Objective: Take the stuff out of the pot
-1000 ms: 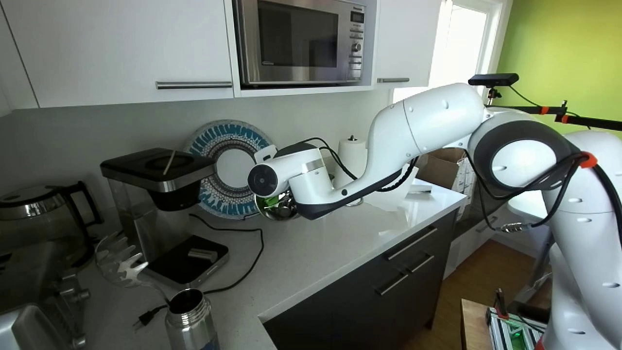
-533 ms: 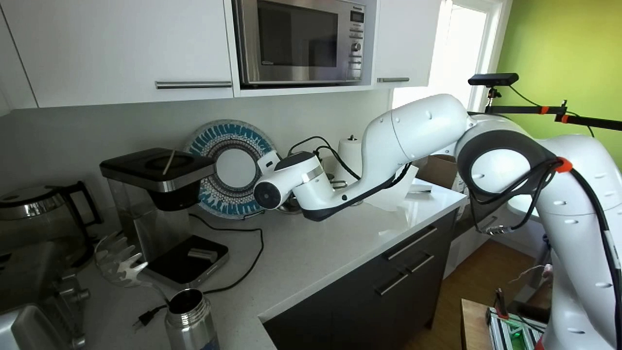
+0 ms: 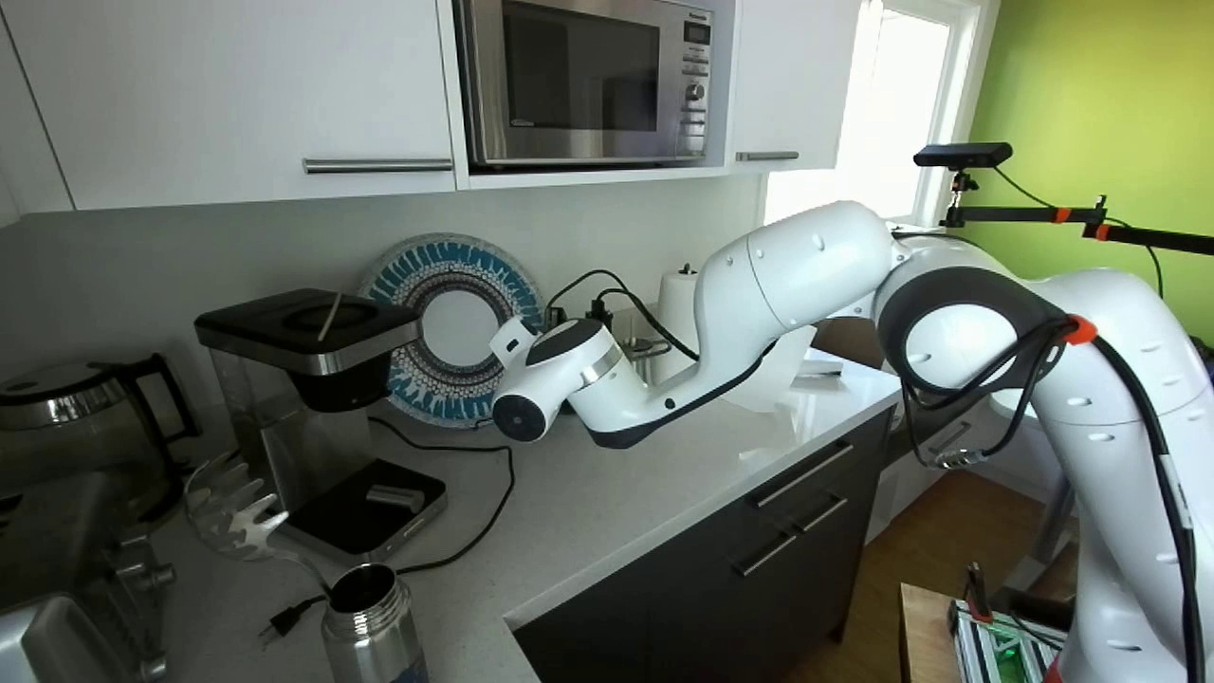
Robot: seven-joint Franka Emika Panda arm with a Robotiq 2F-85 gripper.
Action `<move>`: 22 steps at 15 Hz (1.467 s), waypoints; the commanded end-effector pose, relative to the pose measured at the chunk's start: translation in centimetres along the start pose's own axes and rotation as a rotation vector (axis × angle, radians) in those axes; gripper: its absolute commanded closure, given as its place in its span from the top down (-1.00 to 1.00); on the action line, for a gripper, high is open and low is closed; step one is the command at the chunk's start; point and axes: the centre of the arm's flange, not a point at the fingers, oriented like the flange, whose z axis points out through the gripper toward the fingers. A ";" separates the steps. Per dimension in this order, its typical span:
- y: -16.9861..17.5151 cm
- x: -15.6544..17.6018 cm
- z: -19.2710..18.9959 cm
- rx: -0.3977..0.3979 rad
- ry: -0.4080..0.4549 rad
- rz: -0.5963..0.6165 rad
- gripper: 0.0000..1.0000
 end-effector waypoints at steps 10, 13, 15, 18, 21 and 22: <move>-2.9 3.2 -2.0 -0.237 0.043 -0.323 -0.98; -3.1 3.0 -1.1 -0.258 0.032 -0.326 -0.98; -2.4 2.9 -0.7 -0.299 0.021 -0.334 -0.98; -0.7 2.7 -0.1 -0.375 -0.010 -0.356 -0.98; 2.7 2.5 -1.5 -0.243 -0.076 -0.237 -0.98; 4.2 2.4 -2.2 -0.176 -0.088 -0.201 -0.98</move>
